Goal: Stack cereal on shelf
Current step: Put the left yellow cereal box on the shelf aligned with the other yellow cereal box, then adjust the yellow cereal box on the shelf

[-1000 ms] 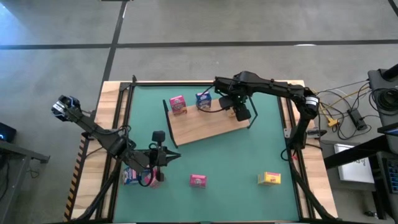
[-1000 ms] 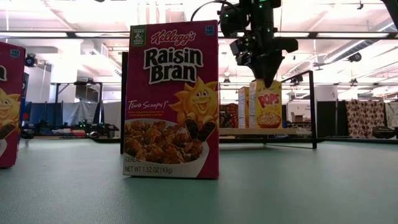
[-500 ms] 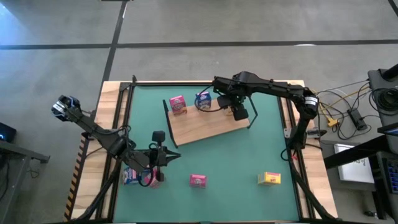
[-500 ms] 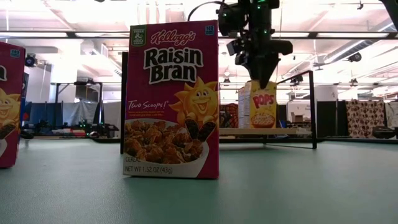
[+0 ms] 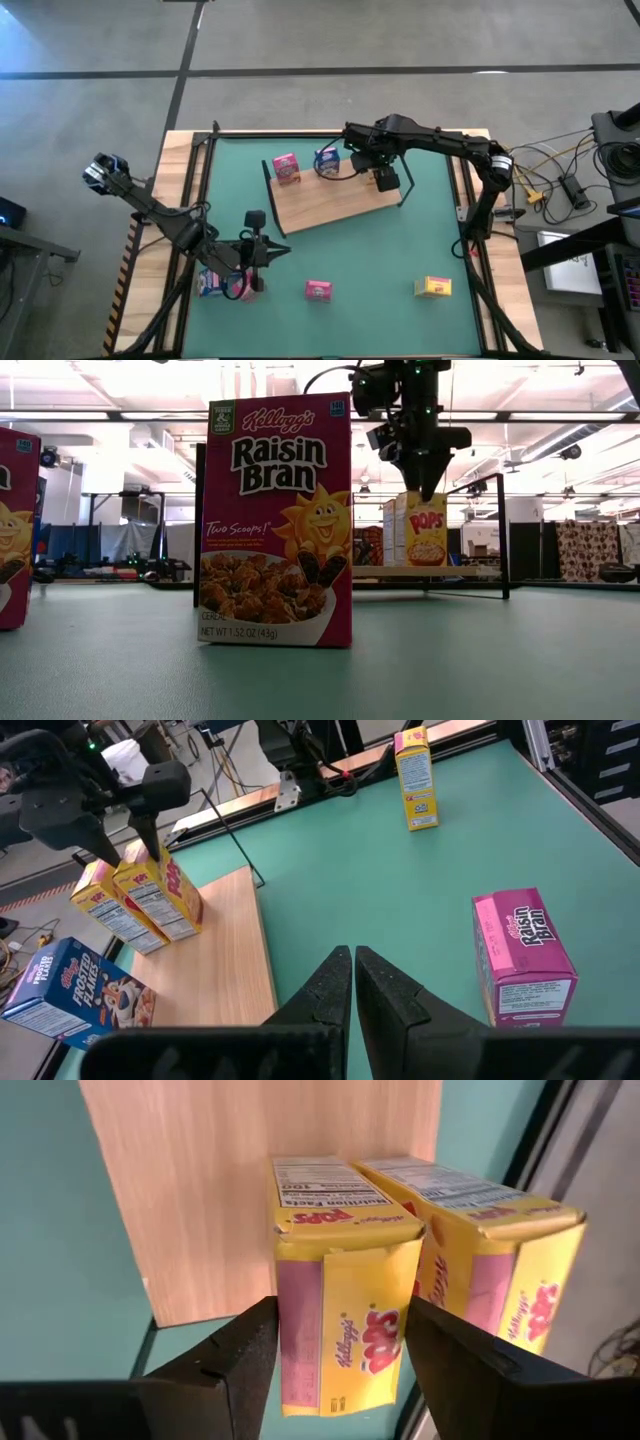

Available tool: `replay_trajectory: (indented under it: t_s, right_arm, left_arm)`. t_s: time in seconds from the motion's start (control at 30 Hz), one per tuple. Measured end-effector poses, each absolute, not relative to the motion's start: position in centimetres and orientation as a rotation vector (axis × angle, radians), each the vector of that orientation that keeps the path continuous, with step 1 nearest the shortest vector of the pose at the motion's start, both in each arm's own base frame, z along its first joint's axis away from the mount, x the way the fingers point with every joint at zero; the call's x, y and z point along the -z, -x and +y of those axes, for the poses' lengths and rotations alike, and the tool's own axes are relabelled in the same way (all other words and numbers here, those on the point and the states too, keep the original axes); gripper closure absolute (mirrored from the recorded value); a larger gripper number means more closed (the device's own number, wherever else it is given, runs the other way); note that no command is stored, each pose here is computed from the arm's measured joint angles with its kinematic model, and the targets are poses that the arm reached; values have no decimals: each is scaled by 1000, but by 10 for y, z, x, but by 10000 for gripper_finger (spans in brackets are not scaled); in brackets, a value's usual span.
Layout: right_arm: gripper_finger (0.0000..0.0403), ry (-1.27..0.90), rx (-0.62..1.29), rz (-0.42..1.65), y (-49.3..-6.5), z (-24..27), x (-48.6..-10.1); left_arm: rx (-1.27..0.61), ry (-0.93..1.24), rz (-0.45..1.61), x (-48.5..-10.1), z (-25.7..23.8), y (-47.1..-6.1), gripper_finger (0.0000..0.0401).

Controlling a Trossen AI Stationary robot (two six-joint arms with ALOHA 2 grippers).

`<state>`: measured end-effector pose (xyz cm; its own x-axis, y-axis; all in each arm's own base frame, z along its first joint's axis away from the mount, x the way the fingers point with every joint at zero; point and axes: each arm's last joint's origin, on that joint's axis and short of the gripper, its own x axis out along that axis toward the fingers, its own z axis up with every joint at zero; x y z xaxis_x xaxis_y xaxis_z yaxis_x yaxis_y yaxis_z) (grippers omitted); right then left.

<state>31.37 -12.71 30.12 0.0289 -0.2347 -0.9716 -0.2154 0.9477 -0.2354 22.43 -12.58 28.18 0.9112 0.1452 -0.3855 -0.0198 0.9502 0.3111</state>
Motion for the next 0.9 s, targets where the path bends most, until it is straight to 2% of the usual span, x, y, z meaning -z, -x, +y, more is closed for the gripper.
replay_trajectory:
  t_s: [0.53,0.9]
  right_arm:
    - [192,394,46,1589,-309,-127,-304]
    - [193,386,119,1485,-298,-118,-333]
  left_arm:
    - [-87,-307,418,-282,-126,-224,400]
    - [-87,-309,419,-281,-126,-224,400]
